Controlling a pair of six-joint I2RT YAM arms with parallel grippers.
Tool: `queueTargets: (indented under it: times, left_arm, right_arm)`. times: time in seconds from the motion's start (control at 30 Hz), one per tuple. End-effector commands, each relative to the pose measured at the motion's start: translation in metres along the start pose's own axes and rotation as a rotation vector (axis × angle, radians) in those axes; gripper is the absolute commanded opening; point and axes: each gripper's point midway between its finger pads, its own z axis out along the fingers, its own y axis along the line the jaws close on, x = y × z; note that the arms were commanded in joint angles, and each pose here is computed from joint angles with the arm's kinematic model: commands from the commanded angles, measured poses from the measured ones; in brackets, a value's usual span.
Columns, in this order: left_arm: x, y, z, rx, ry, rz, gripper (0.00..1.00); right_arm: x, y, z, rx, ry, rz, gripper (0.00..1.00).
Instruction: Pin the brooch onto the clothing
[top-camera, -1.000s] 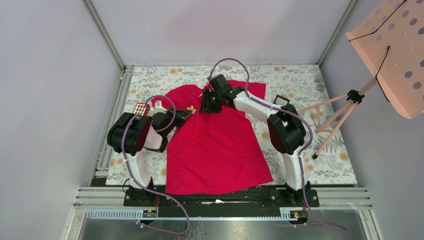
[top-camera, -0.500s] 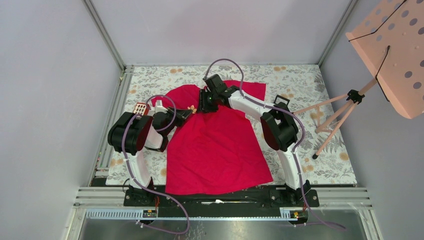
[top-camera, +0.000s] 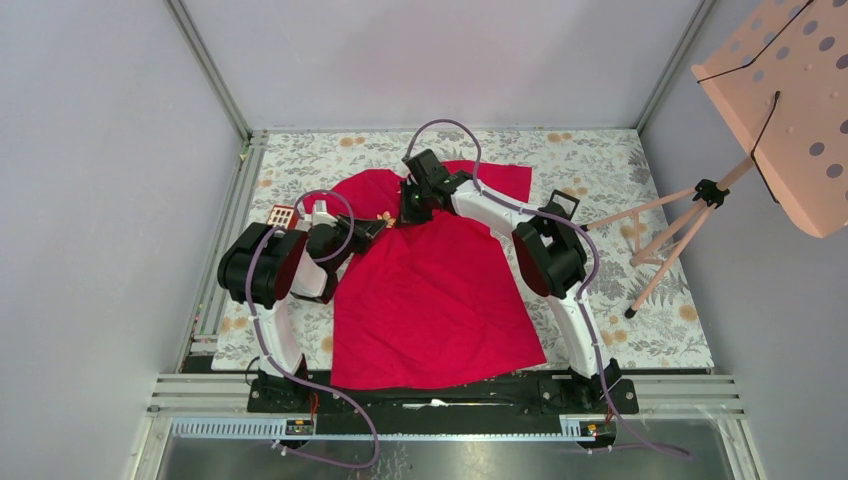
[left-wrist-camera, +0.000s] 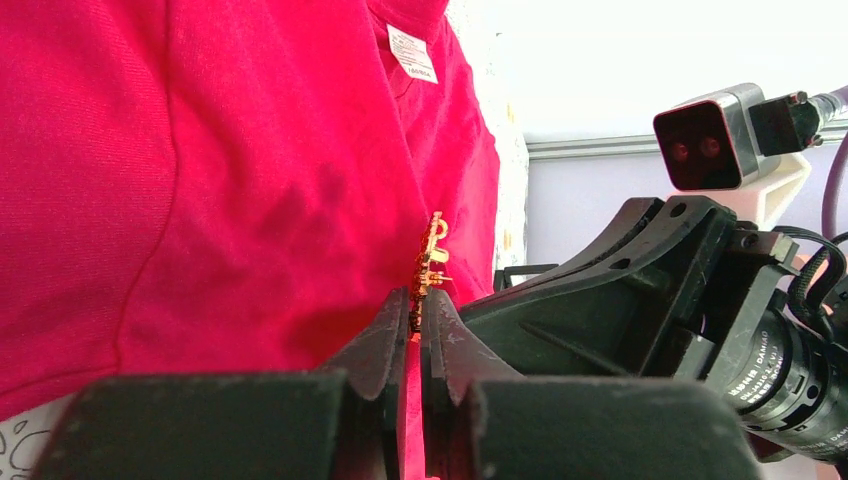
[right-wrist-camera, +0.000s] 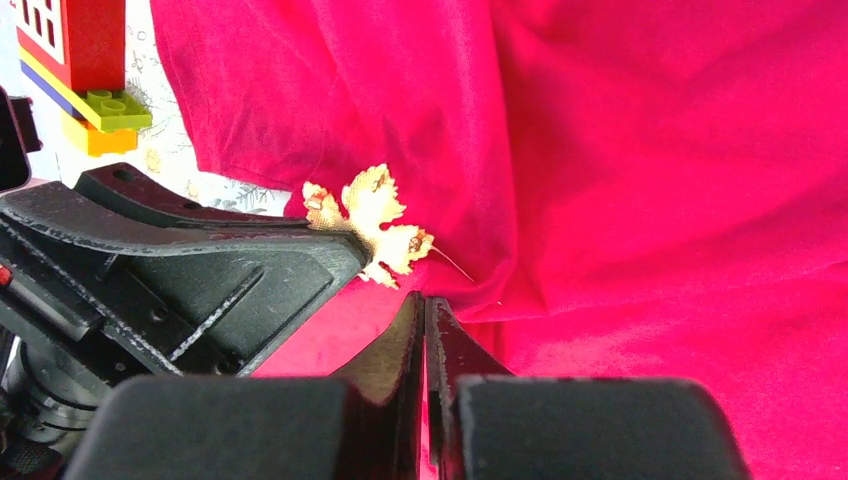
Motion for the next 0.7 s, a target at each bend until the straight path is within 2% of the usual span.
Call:
queueTargets:
  times: [0.0, 0.67]
  left_arm:
    - [-0.001, -0.022, 0.005, 0.092, -0.002, 0.028, 0.0]
    - [0.01, -0.041, 0.006, 0.18, 0.054, 0.052, 0.0]
  right_arm:
    - [-0.016, 0.03, -0.006, -0.096, -0.038, -0.015, 0.0]
    - [-0.014, 0.034, -0.008, -0.112, -0.02, -0.019, 0.0]
